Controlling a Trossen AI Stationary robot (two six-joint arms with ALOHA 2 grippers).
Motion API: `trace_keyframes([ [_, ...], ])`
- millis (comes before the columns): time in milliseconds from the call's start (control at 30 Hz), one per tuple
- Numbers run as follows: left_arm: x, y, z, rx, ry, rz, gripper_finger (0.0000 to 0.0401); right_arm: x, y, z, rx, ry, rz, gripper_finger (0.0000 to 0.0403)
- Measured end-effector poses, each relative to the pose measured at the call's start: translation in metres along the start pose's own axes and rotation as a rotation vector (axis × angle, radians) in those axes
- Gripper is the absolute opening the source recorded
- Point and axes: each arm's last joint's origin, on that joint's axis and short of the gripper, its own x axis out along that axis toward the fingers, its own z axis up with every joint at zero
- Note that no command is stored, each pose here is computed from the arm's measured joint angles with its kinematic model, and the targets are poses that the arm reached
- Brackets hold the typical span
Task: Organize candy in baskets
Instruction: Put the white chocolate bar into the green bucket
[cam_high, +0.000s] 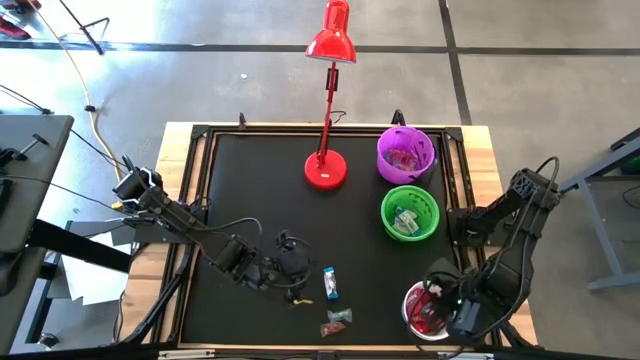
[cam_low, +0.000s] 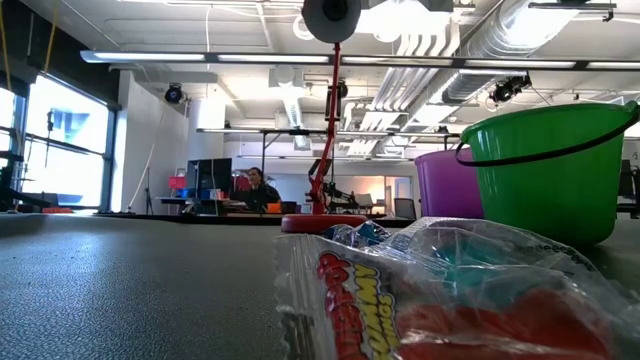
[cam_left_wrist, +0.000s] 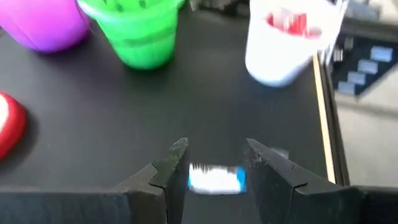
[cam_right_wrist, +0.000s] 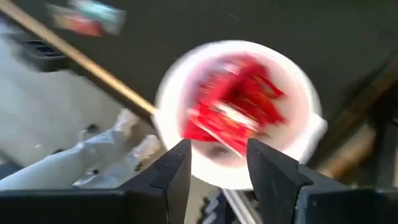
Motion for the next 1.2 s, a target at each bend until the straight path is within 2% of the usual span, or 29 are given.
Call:
trace_keyframes([
  [133, 0.003, 0.007, -0.01, 0.006, 0.154, -0.02, 0.0135, 0.0, 0.014, 0.004, -0.09, -0.106, 0.15, 0.0144],
  [200, 0.007, 0.009, -0.017, -0.024, 0.216, -0.006, 0.0135, 0.002, 0.019, 0.009, -0.117, -0.16, 0.172, 0.0139],
  [300, 0.012, 0.01, -0.025, -0.065, 0.279, 0.028, 0.0135, 0.013, 0.023, 0.021, -0.134, -0.242, 0.098, 0.0134],
  [400, 0.014, 0.01, -0.034, -0.124, 0.335, 0.069, 0.0135, 0.033, 0.029, 0.036, -0.086, -0.344, -0.019, 0.0133],
  [500, 0.011, 0.01, -0.038, -0.212, 0.361, 0.106, 0.0135, 0.052, 0.04, 0.053, -0.063, -0.393, -0.072, 0.0133],
  [700, 0.002, 0.005, -0.047, -0.341, 0.365, 0.167, 0.0135, 0.085, 0.071, 0.079, -0.136, -0.415, -0.02, 0.0133],
  [900, -0.009, 0.001, -0.057, -0.428, 0.374, 0.236, 0.0135, 0.122, 0.093, 0.101, -0.133, -0.364, -0.001, 0.0134],
  [1033, -0.017, -0.001, -0.065, -0.399, 0.4, 0.268, 0.0135, 0.154, 0.103, 0.113, -0.091, -0.291, -0.008, 0.0134],
  [1200, -0.028, -0.002, -0.073, -0.324, 0.439, 0.303, 0.0135, 0.179, 0.122, 0.126, -0.037, -0.27, 0.127, 0.0134],
])
